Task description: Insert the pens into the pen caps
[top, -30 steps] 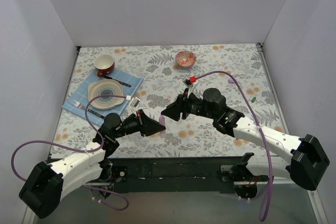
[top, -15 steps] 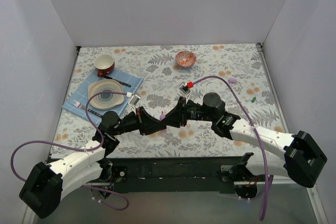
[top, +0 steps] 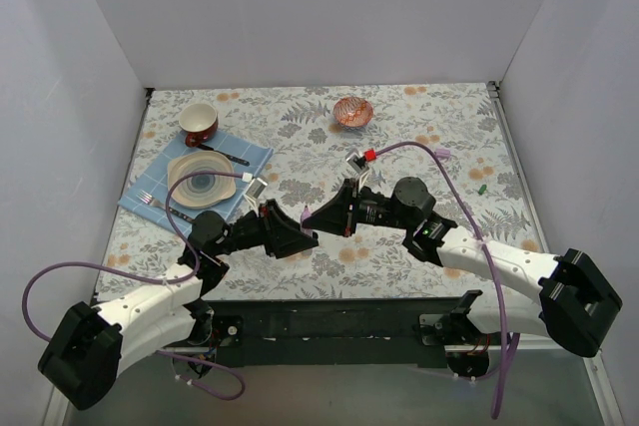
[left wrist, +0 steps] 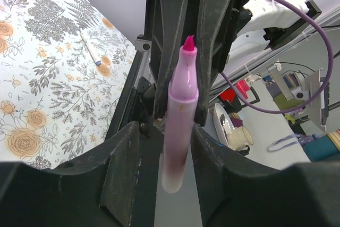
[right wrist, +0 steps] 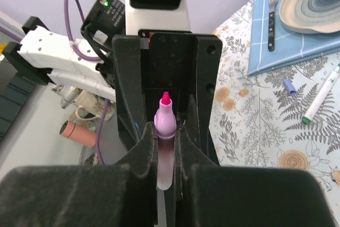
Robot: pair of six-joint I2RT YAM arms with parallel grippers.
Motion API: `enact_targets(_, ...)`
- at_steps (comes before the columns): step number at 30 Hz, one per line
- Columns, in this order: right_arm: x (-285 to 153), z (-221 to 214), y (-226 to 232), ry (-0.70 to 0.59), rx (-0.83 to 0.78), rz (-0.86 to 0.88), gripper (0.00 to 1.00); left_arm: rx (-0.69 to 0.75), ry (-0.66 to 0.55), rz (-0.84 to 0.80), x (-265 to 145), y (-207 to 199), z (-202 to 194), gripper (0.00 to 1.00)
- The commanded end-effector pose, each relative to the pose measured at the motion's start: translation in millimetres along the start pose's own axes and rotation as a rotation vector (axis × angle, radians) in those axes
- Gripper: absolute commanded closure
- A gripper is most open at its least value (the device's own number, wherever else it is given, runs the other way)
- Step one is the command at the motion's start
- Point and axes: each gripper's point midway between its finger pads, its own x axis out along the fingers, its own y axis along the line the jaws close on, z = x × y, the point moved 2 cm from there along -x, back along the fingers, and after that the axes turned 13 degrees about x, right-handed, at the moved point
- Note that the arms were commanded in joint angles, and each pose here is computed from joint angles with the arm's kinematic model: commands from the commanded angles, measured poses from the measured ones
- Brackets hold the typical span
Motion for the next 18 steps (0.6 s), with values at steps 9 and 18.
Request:
enact_targets(9, 2.5, 22.4, 18.8, -0.116, -0.027, 0.061, 0.99, 0.046, -0.035, -0.015, 1.0, -6.1, 9.7, 1.0)
enact_targets(18, -51.6, 94.9, -46.2, -0.171, -0.21, -0.412, 0.33, 0.099, -0.034, 0.416, 7.2, 41.9, 59.0, 1.0)
